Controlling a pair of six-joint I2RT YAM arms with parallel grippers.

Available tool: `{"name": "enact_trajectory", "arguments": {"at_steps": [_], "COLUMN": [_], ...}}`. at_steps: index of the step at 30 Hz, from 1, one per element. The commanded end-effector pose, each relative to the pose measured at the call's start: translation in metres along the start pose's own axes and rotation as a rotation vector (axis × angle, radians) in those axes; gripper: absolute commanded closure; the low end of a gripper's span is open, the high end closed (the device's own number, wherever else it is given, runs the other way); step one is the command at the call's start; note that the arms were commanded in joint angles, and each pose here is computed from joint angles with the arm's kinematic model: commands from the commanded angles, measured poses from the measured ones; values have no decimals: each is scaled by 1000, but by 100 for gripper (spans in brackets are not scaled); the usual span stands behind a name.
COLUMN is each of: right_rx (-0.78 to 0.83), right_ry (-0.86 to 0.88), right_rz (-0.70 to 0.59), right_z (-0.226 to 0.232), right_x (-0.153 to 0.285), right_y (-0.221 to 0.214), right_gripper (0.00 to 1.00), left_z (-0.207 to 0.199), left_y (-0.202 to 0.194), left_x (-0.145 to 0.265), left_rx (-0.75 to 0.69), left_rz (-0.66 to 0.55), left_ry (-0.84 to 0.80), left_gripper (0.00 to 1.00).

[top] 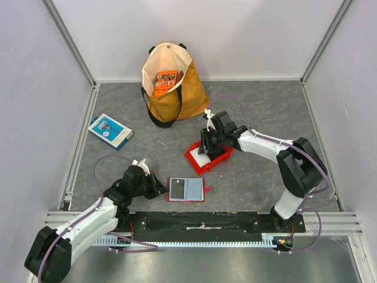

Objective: Put the credit cards into the card holder
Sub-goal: Pick up the credit card from the storage box.

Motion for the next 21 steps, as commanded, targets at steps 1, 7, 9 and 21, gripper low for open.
{"name": "enact_trajectory", "arguments": {"at_steps": [1,7,9,21], "right_rx": [20,16,16,3], "right_ry": [44,55,55,50], "right_rz": [-74,-78,-78,-60], "right_z": [12,12,12,9], "right_x": [15,18,19,15], "right_y": [24,25,25,18], "right_gripper": [62,60,60,62], "left_z": [-11,-11,-11,-10], "left_y": [5,4,4,4], "left_x": [0,0,-1,-1], "left_rx": [-7,-9,-8,-9], "left_rz": [-8,-4,-6,-2], "left_ry": [-26,-27,-24,-24], "left_gripper": [98,98,98,98]}}
Point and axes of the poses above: each gripper's point midway between its finger pads, its own x axis back along the fingers, its own z axis along the line the jaws close on, y = z × x, the point moved 2 cm from there along x, back along the fingers, and after that the axes turned 12 degrees about x, right-handed, at the moved point
